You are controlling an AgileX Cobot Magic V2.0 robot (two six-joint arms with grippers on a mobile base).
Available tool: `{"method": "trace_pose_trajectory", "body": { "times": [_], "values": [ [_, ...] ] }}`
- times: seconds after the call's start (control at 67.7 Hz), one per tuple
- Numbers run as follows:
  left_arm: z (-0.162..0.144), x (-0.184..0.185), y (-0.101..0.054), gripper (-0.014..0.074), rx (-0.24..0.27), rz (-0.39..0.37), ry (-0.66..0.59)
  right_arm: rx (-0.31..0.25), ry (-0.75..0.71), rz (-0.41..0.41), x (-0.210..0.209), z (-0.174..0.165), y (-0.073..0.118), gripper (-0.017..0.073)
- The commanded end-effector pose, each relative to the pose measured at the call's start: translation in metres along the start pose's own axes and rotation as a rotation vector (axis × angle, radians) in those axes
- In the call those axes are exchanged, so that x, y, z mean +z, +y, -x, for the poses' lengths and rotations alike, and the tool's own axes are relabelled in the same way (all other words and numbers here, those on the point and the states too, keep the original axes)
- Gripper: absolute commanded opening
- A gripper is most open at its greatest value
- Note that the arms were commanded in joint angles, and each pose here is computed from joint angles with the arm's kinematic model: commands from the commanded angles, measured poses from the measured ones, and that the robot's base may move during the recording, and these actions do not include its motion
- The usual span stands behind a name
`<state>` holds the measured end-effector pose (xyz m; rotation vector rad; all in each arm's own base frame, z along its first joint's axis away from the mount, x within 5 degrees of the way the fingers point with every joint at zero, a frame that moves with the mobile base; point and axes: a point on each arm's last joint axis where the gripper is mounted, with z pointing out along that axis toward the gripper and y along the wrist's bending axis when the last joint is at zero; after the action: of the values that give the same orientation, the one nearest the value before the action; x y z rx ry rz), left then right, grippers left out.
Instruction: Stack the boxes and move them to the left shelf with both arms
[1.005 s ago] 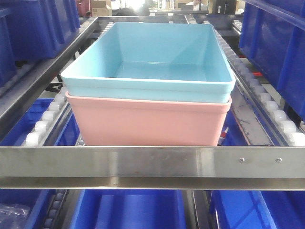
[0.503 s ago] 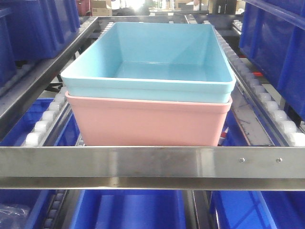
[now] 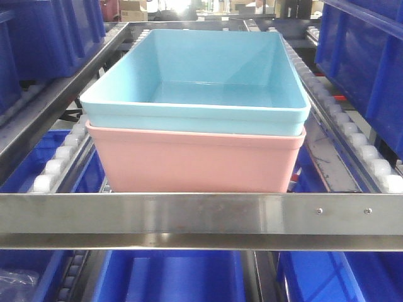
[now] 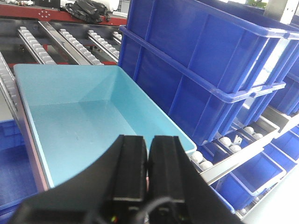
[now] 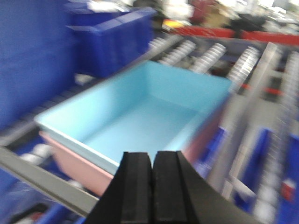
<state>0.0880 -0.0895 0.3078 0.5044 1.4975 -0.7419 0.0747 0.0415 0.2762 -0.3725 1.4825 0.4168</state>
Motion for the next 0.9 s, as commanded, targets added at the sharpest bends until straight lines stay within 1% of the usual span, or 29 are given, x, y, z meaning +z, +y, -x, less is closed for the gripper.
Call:
{"method": "trace_pose_trajectory", "body": {
  "times": [0.0,0.015,0.044,0.074,0.103,0.163,0.266,0.31,0.443,0.503,0.621,0.887],
  "values": [
    [0.017,0.000,-0.003,-0.0003,-0.008,-0.022,-0.103,-0.075,-0.131,-0.079,-0.001,0.009,-0.006,0.0048],
    [0.017,0.000,-0.003,-0.0003,-0.008,-0.022,-0.103,-0.103,-0.135,-0.100,-0.002,0.007,-0.008,0.0048],
    [0.017,0.000,-0.003,-0.0003,-0.008,-0.022,-0.103,-0.140,-0.143,-0.135,-0.004,0.003,-0.010,0.0048],
    [0.017,0.000,-0.003,-0.0003,-0.008,-0.022,-0.103,-0.166,-0.153,-0.181,-0.008,0.000,-0.013,0.0048],
    [0.017,0.000,-0.003,-0.0003,-0.008,-0.022,-0.103,-0.157,-0.165,-0.226,-0.012,-0.004,-0.016,0.0048],
    [0.017,0.000,-0.003,-0.0003,-0.008,-0.022,-0.103,-0.141,-0.193,-0.283,-0.020,-0.008,-0.019,0.0048],
    [0.017,0.000,-0.003,-0.0003,-0.008,-0.022,-0.103,-0.148,-0.231,-0.354,-0.031,-0.018,-0.020,0.0048],
    [0.017,0.000,-0.003,-0.0003,-0.008,-0.022,-0.103,-0.142,-0.239,-0.374,-0.034,-0.026,-0.020,0.0048],
    [0.017,0.000,-0.003,-0.0003,-0.008,-0.022,-0.103,-0.097,-0.254,-0.396,-0.039,-0.043,-0.021,0.0048],
    [0.017,0.000,-0.003,-0.0003,-0.008,-0.022,-0.103,-0.075,-0.249,-0.399,-0.041,-0.045,-0.021,0.0048],
    [0.017,0.000,-0.003,-0.0003,-0.008,-0.022,-0.103,-0.056,-0.275,-0.400,-0.042,-0.043,-0.021,0.0048],
    [0.017,0.000,-0.003,-0.0003,-0.008,-0.022,-0.103,-0.058,-0.285,-0.402,-0.043,-0.042,-0.021,0.0048]
  ]
}}
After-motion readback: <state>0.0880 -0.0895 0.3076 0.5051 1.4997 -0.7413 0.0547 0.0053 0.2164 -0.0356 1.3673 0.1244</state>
